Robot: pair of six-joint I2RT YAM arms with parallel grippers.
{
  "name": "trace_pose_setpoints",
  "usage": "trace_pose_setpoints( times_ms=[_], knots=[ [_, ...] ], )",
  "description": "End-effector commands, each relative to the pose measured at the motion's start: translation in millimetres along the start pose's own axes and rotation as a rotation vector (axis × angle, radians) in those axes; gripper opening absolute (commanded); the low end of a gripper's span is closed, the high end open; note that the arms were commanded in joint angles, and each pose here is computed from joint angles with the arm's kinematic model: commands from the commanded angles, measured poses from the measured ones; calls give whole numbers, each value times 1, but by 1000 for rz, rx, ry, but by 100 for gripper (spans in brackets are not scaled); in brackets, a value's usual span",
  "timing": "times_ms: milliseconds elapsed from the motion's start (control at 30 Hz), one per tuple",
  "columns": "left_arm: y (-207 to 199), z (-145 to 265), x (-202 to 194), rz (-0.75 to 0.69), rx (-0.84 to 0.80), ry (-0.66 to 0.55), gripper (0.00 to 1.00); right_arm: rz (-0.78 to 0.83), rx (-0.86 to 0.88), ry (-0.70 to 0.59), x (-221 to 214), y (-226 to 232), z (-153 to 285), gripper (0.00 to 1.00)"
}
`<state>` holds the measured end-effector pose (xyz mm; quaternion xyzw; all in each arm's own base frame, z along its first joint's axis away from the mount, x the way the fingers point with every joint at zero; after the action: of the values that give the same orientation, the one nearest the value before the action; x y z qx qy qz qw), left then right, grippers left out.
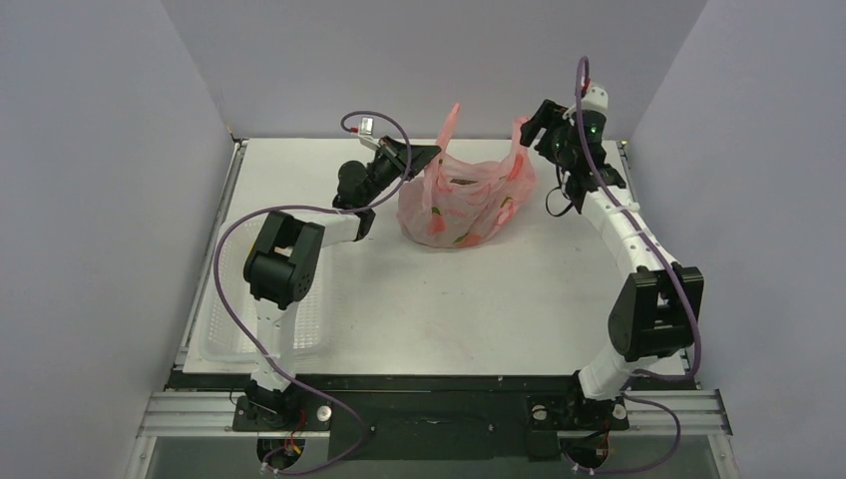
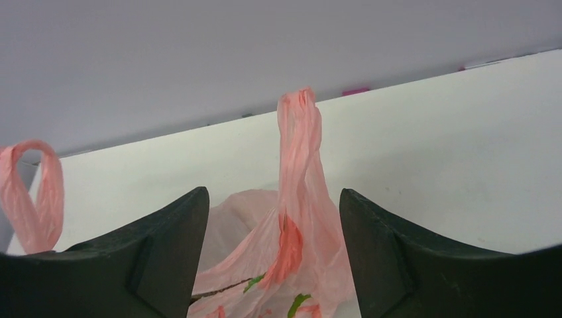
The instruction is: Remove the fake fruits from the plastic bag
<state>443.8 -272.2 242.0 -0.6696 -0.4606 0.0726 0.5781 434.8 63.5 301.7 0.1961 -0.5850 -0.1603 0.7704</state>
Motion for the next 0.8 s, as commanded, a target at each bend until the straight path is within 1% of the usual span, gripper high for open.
trace_pose_setpoints(
  times_ms=[0, 33, 167, 267, 300, 333, 367, 400, 433, 467, 500, 533, 567, 600, 633, 667, 700, 733, 767],
  knots=[
    [-32, -5, 6, -52, -56, 14, 0, 144, -151, 20, -1, -3, -18, 69],
    [-31, -4, 6, -50, -50, 14, 0, 156, -159, 19, -2, 4, -19, 69],
    [-33, -4, 4, -47, -30, 15, 1, 205, -218, 51, -14, 9, -35, 69],
    [-38, -3, 4, -65, 0, 30, 8, 206, -288, 104, -28, 1, -49, 68],
    [-38, -3, 5, -89, 10, 34, 12, 204, -291, 105, -28, 0, -51, 66],
    [-42, -2, 5, -95, 31, 45, 14, 205, -299, 114, -32, -2, -54, 60],
    [-42, -1, 5, -128, 43, 49, 20, 205, -302, 115, -33, -3, -54, 54],
    [-47, 0, 6, -137, 74, 62, 23, 202, -306, 117, -34, -4, -53, 36],
    [-46, 1, 6, -186, 97, 67, 28, 179, -311, 104, -29, -6, -50, 26],
    [-50, 4, 5, -203, 148, 90, 30, 158, -317, 104, -29, -12, -48, 8],
    [-50, 5, 6, -281, 186, 94, 36, 110, -304, 80, -22, -9, -42, 3],
    [-53, 9, 2, -308, 282, 107, 41, 76, -289, 82, -25, -13, -40, 0],
    [-55, 9, 3, -412, 329, 123, 48, 26, -248, 67, -19, -6, -33, 0],
    [-62, 11, -2, -453, 432, 134, 51, 8, -231, 60, -22, -7, -31, 0],
    [-68, 11, -14, -550, 456, 171, 56, -16, -205, 46, -18, -1, -25, 0],
    [-72, 15, -11, -605, 558, 151, 57, -21, -194, 42, -20, 1, -24, 0],
    [-76, 17, -26, -683, 600, 207, 61, -29, -183, 38, -19, 4, -20, 0],
    [-81, 19, -21, -742, 695, 163, 62, -33, -175, 33, -18, 5, -18, 0],
    [-90, 17, -35, -825, 707, 194, 66, -40, -164, 25, -16, 8, -15, 0]
  ],
)
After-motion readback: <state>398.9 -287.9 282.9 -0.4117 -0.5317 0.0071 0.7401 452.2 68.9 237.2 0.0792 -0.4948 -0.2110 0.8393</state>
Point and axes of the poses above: each gripper's point midway between its finger pads, its own z axis back along the fingers, its own y axis along the line the jaws close on, x = y × z, the point moved 8 cm from there along z, back along the fingers, and after that the axes turned 7 degrees about -z, right-handed, at the moved point
